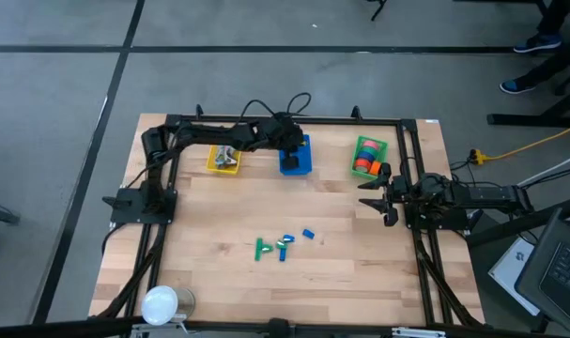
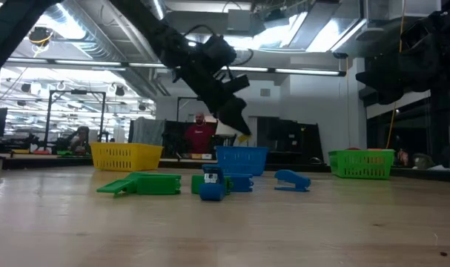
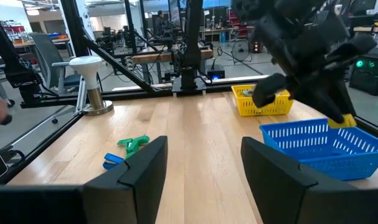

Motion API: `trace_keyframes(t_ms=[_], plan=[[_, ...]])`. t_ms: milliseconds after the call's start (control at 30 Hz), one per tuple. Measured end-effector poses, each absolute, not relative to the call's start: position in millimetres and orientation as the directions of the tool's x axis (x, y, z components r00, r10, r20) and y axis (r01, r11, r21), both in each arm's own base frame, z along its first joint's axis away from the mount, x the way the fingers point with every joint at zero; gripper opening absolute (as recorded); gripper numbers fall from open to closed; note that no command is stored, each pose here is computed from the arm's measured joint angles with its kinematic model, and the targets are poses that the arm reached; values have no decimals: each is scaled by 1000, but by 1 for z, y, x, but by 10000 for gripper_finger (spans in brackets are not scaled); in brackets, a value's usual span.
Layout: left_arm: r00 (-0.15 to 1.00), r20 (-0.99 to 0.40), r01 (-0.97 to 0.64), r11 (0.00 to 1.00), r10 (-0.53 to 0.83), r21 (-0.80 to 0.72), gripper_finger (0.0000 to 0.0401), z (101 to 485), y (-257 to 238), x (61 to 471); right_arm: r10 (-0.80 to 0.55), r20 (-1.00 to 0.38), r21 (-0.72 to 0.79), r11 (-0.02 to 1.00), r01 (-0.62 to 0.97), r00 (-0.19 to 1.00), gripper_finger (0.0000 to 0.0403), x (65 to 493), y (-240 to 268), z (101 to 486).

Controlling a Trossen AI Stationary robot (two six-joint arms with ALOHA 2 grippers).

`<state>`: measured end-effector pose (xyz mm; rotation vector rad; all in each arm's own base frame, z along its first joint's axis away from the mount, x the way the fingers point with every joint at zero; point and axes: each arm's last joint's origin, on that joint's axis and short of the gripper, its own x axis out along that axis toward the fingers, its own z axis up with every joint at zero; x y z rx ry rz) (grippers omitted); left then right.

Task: Pick and place Stapler, Stapler remover, tape
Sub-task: Put the yellow stapler into the blue basket, then put the blue stapler into the blue basket

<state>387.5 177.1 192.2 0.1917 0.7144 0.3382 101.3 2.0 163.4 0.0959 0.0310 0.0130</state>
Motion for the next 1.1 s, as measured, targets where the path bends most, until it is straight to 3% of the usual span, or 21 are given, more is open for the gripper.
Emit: trace_keyframes(t_ms=[367, 1100], plan=[[576, -689, -325, 897, 439, 300, 64, 173, 191, 378, 14, -30, 96, 995, -12, 999, 210, 101, 2, 163], [598, -662, -344, 891, 451, 297, 167, 191, 184, 376, 14, -30, 96, 995, -12, 999, 210, 101, 2, 163]])
